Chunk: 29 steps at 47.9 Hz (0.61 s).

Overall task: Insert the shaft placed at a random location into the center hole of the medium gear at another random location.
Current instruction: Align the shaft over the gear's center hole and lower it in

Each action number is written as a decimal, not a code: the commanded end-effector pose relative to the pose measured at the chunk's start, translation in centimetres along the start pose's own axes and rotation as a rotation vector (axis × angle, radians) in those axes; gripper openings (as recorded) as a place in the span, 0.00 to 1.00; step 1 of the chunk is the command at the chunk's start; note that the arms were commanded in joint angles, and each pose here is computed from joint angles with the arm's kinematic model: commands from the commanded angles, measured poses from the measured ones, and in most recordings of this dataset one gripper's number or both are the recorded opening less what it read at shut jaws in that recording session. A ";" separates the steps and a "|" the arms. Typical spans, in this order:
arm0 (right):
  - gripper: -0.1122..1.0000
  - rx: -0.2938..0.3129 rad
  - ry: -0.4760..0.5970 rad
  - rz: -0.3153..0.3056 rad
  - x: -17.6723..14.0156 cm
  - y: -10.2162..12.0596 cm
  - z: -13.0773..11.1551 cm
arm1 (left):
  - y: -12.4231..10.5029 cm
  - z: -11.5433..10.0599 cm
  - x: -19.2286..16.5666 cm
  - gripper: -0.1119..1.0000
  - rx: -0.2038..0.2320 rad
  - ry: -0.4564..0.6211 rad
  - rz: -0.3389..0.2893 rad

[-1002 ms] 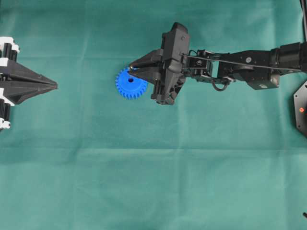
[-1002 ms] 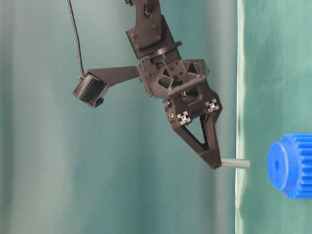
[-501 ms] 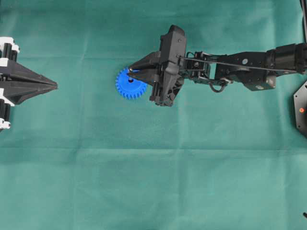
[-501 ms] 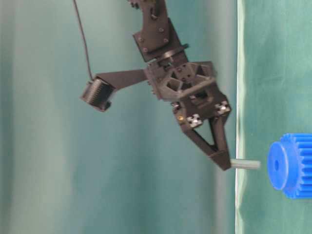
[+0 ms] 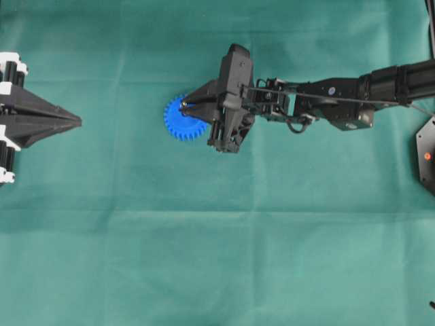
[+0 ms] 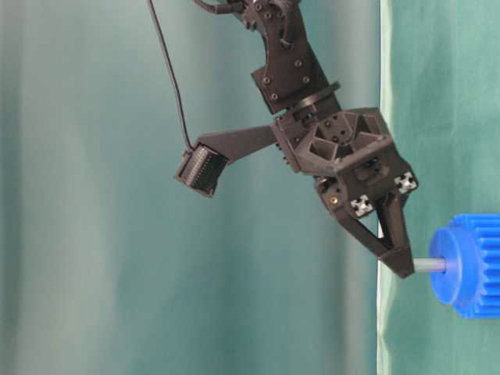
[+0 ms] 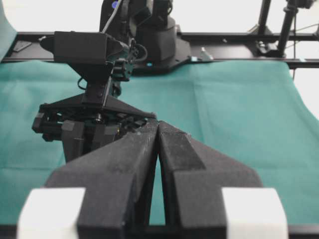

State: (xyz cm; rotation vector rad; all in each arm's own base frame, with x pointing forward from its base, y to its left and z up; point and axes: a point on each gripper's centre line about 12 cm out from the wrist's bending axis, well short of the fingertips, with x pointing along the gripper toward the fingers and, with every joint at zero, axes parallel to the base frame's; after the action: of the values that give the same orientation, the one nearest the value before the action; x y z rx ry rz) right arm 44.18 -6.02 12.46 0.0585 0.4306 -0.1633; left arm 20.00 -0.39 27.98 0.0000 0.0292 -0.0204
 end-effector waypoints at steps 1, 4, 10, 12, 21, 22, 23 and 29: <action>0.22 -0.010 -0.049 -0.002 -0.1 -0.1 1.5 | 0.1 0.6 0.2 0.10 0.001 -0.012 0.003; 0.22 -0.009 -0.048 -0.002 -0.1 -0.1 1.4 | 0.1 0.7 0.2 0.10 0.001 -0.015 0.003; 0.22 -0.009 -0.045 -0.003 0.0 -0.1 1.3 | 0.1 0.7 0.2 0.10 0.003 -0.014 0.002; 0.22 -0.010 -0.043 -0.002 0.0 -0.1 1.2 | 0.1 0.6 0.2 0.10 0.003 -0.014 0.004; 0.22 -0.010 -0.034 -0.004 0.3 -0.2 0.9 | 0.1 0.6 0.2 0.10 0.003 -0.014 0.004; 0.22 -0.008 -0.032 -0.004 0.4 -0.2 0.8 | 0.1 0.6 0.2 0.10 0.003 -0.012 0.004; 0.22 -0.009 -0.031 -0.003 0.4 -0.1 0.7 | 0.1 0.6 0.2 0.10 0.003 -0.012 0.004; 0.22 -0.011 -0.026 -0.002 0.5 -0.1 0.5 | 0.1 0.6 0.2 0.10 0.003 -0.012 0.002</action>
State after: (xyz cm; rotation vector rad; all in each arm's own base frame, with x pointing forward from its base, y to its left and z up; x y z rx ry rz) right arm 44.15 -6.08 11.23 0.0617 0.4580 -0.1654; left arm 20.00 -0.36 27.94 0.0001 0.0322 -0.0189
